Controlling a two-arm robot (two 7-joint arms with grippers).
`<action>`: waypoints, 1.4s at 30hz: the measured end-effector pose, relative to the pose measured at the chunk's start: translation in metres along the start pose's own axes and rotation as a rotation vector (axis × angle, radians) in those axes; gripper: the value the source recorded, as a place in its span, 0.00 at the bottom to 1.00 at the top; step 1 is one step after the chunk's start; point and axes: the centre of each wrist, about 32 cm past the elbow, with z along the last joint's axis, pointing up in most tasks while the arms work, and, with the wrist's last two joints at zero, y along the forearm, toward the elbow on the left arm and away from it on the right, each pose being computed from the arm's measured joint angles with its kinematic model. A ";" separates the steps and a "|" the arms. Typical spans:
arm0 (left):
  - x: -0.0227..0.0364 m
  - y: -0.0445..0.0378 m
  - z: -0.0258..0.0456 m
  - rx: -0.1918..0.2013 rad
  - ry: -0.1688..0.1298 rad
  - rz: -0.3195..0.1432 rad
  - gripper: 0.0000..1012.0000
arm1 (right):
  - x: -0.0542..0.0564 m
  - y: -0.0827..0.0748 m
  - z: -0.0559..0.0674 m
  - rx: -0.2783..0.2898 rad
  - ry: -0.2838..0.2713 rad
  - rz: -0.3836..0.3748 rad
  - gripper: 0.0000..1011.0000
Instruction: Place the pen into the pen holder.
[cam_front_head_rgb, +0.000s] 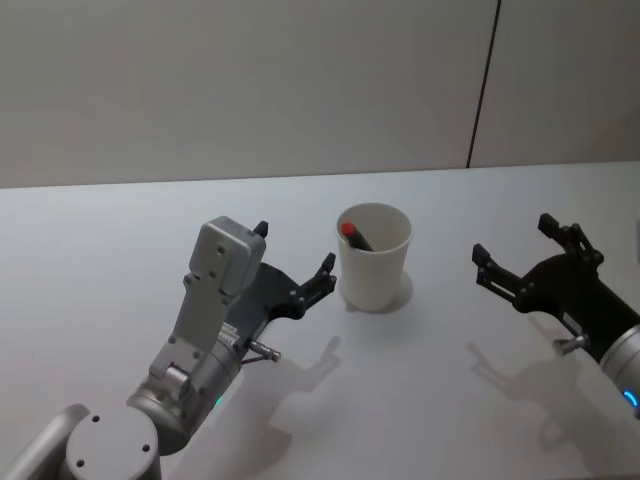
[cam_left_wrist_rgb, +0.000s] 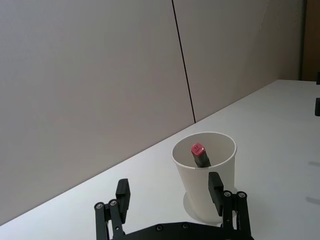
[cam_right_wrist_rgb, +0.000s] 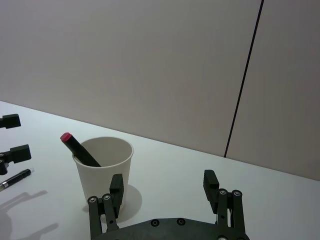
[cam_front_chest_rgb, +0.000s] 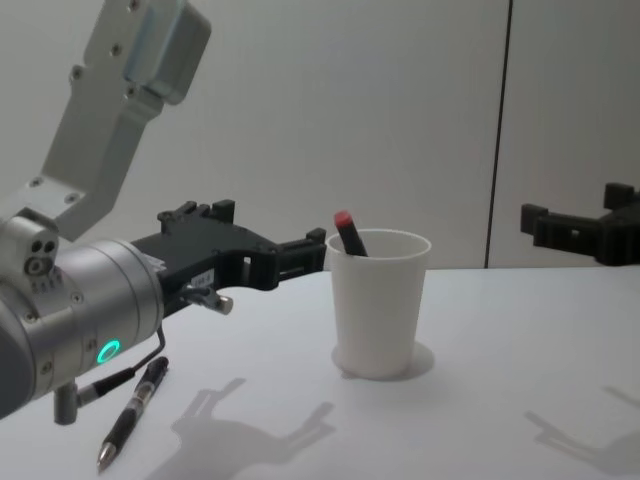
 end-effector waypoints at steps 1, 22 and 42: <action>0.0000 0.0000 0.0000 0.000 0.000 0.000 0.99 | 0.000 -0.001 0.000 -0.002 0.001 -0.001 0.99; 0.0003 0.0010 0.0013 0.016 0.026 0.013 0.99 | 0.000 -0.008 -0.002 -0.013 0.005 -0.009 0.99; 0.0198 0.0187 0.0067 0.137 0.105 0.043 0.99 | 0.000 -0.009 -0.002 -0.015 0.006 -0.011 0.99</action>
